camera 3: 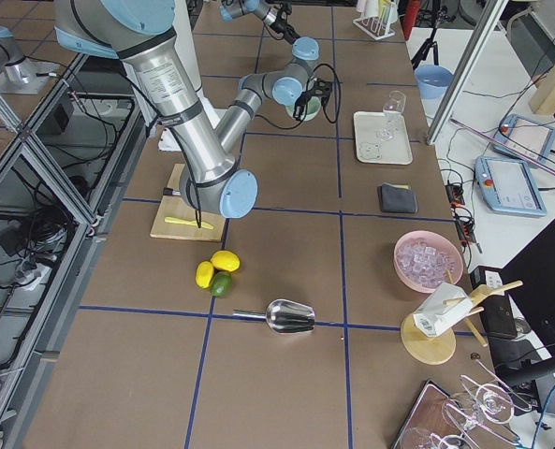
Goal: Pour ice into bowl
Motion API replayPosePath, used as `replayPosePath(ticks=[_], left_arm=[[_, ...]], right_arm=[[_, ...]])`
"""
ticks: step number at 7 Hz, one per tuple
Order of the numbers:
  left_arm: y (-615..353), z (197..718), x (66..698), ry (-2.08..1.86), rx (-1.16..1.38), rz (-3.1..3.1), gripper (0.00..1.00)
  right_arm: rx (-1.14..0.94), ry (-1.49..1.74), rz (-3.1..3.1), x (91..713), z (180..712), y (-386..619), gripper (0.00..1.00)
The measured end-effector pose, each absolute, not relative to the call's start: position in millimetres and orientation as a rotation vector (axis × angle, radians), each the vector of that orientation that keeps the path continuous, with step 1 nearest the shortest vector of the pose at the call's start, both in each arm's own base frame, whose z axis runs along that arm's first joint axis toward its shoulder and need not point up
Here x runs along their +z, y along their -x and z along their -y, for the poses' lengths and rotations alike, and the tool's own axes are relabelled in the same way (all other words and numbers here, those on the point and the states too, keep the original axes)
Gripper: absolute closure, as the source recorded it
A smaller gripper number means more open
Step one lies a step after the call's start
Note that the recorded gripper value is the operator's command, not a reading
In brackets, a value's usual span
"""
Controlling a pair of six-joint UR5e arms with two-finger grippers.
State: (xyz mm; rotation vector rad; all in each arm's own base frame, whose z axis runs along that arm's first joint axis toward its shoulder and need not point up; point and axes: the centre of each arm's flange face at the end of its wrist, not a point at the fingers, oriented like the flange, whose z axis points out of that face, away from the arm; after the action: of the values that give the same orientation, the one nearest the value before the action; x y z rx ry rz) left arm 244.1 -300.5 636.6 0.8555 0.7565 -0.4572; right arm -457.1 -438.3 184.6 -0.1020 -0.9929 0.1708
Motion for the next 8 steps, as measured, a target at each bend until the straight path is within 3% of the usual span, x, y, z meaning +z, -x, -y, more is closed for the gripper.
replayPosePath(ticks=[5,8], left_arm=[[-290,327,649,-0.965,-0.506,-0.705,0.04],[-315,337,653,-0.977,-0.501,-0.697,0.16]], right_arm=[[0.179,0.100,0.989,174,428,471,1.00],[0.181,0.098,0.981,167,423,491,1.00]])
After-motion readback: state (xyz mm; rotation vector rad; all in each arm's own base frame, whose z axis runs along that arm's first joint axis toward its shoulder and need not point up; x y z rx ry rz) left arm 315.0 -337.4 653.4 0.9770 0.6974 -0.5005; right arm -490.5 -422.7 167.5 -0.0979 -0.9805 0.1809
